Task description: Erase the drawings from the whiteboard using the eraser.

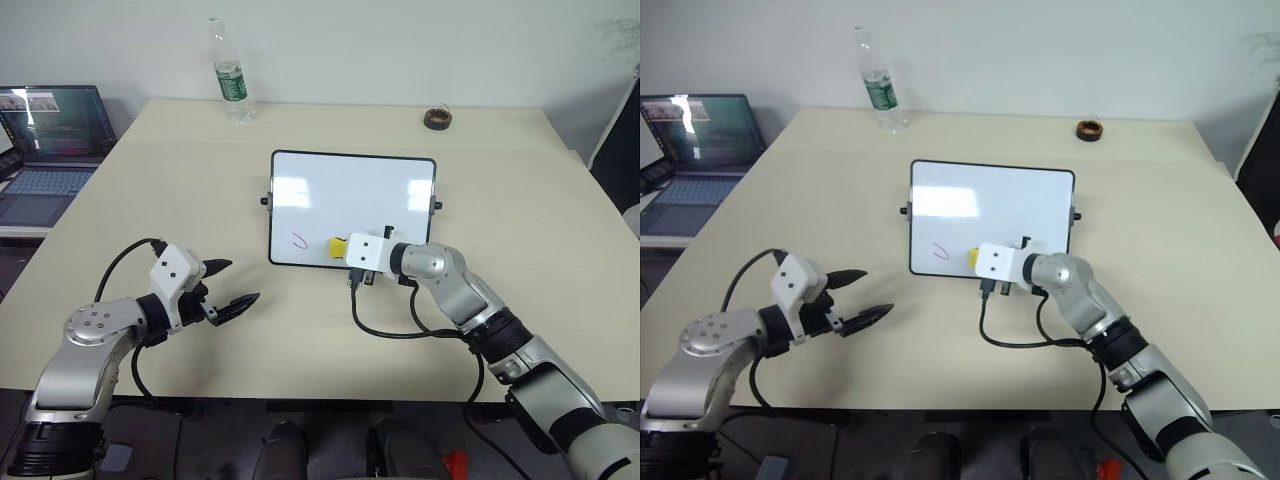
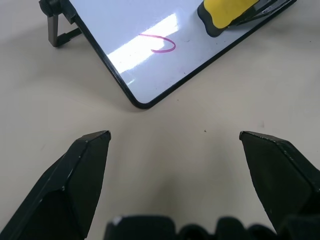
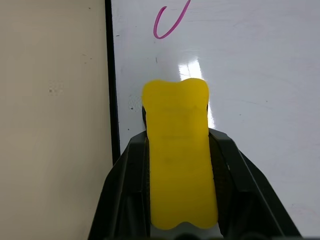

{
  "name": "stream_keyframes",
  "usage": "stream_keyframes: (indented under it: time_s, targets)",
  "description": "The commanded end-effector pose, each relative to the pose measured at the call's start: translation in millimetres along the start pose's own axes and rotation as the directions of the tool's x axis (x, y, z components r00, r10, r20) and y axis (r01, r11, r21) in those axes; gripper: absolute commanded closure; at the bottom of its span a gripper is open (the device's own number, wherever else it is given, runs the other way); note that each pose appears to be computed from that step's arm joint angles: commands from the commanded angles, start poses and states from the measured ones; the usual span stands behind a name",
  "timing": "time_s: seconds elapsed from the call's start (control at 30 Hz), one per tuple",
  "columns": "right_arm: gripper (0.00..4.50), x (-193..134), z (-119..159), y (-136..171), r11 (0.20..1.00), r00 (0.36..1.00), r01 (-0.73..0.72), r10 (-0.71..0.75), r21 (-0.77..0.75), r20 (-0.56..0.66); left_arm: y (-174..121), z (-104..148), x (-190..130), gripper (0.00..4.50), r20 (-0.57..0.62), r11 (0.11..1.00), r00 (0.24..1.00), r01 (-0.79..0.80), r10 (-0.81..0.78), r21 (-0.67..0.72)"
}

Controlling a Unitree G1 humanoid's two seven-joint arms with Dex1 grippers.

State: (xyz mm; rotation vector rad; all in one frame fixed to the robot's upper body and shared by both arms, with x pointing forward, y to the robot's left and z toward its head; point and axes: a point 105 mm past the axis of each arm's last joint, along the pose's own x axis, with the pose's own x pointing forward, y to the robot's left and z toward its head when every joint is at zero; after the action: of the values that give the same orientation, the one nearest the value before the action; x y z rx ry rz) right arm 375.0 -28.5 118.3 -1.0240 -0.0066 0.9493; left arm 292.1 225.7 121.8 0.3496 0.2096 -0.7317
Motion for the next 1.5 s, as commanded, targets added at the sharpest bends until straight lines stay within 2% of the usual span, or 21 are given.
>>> stream_keyframes:
  time_s: [0.03,0.13,0.23,0.33,0.43,0.53,0.63,0.77,0.97,1.33,1.5]
  targets:
    - [3.33,-4,-22,-15,0.997,0.993,0.076,-0.075,0.008,-0.088,1,9,0,0.00,0.023,0.999,1.000,0.000,-0.001,0.036]
    - [3.33,-6,-9,-38,0.976,0.978,0.207,-0.205,0.062,-0.032,1,9,0,0.00,0.023,0.999,1.000,-0.001,0.000,0.036]
    - [3.33,-9,6,-44,0.958,0.971,0.228,-0.237,0.176,0.031,2,10,0,0.00,0.028,0.999,0.999,-0.016,0.015,0.035]
    - [3.33,-16,15,-41,0.937,0.970,0.197,-0.228,0.287,0.079,13,11,-2,0.00,0.046,0.996,0.995,-0.089,0.087,0.028]
    - [3.33,-37,34,-36,0.892,0.958,0.105,-0.210,0.439,0.196,37,16,-13,0.00,0.079,0.976,0.973,-0.219,0.218,0.001]
    - [3.33,-56,48,-26,0.857,0.943,0.004,-0.175,0.515,0.283,39,22,-17,0.00,0.106,0.974,0.968,-0.224,0.227,-0.040]
    - [3.33,-69,52,-17,0.851,0.940,-0.050,-0.136,0.523,0.311,39,25,-18,0.00,0.116,0.973,0.967,-0.220,0.226,-0.064]
    - [3.33,-89,36,11,0.840,0.954,-0.130,-0.039,0.527,0.297,36,26,-17,0.00,0.104,0.980,0.976,-0.187,0.193,-0.066]
    - [3.33,-94,22,27,0.844,0.970,-0.128,-0.003,0.521,0.245,30,30,-16,0.00,0.098,0.986,0.982,-0.155,0.161,-0.063]
    - [3.33,-94,17,26,0.853,0.975,-0.082,-0.039,0.516,0.220,23,30,-11,0.00,0.093,0.989,0.986,-0.135,0.140,-0.055]
    - [3.33,-79,30,8,0.908,0.967,-0.003,-0.104,0.418,0.234,25,27,-7,0.00,0.081,0.988,0.985,-0.148,0.152,-0.050]
